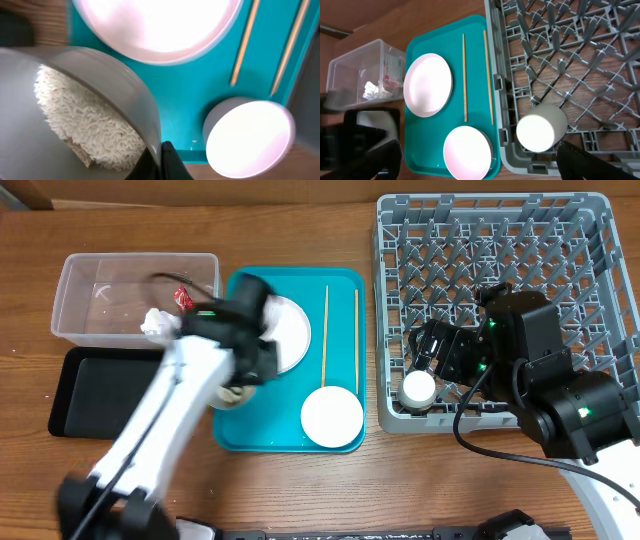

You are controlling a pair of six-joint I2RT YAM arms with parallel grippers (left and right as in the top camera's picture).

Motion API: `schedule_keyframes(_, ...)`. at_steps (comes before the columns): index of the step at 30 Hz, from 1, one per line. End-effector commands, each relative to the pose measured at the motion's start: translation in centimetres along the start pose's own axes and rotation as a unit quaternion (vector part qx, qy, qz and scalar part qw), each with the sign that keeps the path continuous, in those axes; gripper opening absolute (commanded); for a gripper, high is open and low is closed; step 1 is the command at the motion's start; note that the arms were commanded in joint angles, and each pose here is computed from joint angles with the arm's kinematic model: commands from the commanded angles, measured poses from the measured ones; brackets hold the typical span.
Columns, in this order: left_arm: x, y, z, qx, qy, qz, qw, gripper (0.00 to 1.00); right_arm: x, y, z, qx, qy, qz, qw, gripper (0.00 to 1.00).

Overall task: Sort waste into correct bins and load items into the dishwasher
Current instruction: 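Grasp the grey rice bowl with the left gripper, carry it over the black tray, then tip the bowl with the left gripper to pour rice onto the black tray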

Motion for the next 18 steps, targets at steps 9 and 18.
schedule_keyframes(9,2.7,5.3,7.4,0.120,-0.260,0.003,0.958,0.04,0.4,0.4,0.1,0.000,-0.002,-0.009,1.000,1.00)
schedule_keyframes(18,2.4,6.2,10.3,0.157,-0.274,-0.021,0.949,0.04,0.4,0.4,0.1,-0.001,-0.002,-0.008,1.000,1.00)
Point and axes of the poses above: each gripper's point midway between its finger pads, its own x axis back along the fingers, its own z axis along the line the jaws close on, y = z × x, the point moved 1 cm from there along x, back along the fingers, and after that the axes turned 14 degrees about x, right-handed, at the moved point
